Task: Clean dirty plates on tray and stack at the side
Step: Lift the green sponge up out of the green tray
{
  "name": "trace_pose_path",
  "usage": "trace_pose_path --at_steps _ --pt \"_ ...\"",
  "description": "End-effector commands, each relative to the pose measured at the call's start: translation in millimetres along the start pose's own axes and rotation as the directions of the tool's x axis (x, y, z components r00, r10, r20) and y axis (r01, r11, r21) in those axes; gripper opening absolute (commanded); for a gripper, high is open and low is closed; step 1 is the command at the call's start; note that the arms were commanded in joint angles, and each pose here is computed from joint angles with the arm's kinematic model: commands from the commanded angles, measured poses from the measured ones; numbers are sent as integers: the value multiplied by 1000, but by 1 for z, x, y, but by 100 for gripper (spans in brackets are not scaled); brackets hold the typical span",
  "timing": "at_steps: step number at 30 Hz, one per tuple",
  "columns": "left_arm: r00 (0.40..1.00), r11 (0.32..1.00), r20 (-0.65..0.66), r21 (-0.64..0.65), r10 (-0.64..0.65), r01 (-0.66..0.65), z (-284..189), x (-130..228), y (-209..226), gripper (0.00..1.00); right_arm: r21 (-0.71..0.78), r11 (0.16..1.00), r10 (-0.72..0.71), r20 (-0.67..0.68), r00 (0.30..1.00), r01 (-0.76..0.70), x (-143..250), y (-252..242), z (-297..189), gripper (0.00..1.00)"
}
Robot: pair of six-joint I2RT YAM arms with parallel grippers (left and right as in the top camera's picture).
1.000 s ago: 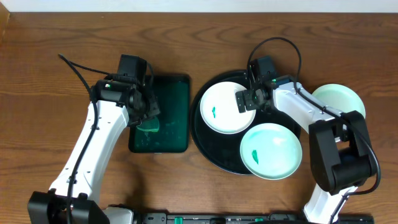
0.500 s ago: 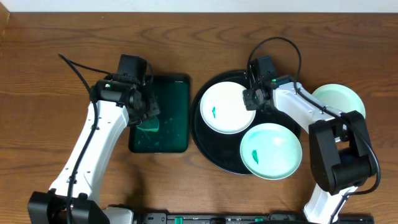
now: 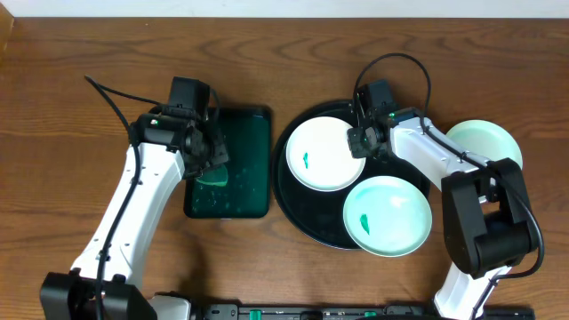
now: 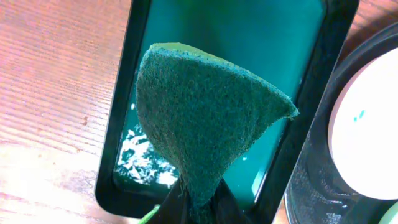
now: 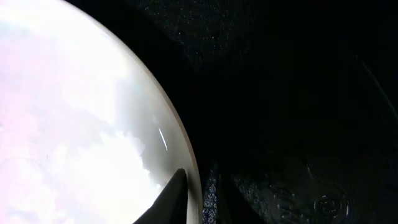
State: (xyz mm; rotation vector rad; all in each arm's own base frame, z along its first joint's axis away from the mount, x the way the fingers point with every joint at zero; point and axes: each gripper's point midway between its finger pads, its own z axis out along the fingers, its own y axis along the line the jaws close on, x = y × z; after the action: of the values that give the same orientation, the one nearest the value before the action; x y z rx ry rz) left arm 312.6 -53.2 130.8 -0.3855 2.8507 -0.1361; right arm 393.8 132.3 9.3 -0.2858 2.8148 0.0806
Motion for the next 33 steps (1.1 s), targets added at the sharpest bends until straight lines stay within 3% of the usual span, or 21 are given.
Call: trace_pose_path --at_steps 1,9,10,12,33 --pt "999 999 30 14 38 -38 -2 -10 -8 7 -2 1000 6 5 1000 -6 -2 4 -1 13" --pt "991 992 70 47 111 -114 0 -10 -31 7 -2 1000 6 5 1000 -6 -2 4 -1 29" --pt "990 991 74 51 119 -122 1 -10 -34 7 -2 1000 6 4 1000 -6 -2 5 -1 28" --pt "987 988 84 54 140 -145 4 -9 -37 7 -2 1000 10 4 1000 -10 -2 5 -1 1" --pt "985 987 96 54 144 -150 5 -11 -39 7 57 992 115 -13 993 -114 -2 -9 -39 1"
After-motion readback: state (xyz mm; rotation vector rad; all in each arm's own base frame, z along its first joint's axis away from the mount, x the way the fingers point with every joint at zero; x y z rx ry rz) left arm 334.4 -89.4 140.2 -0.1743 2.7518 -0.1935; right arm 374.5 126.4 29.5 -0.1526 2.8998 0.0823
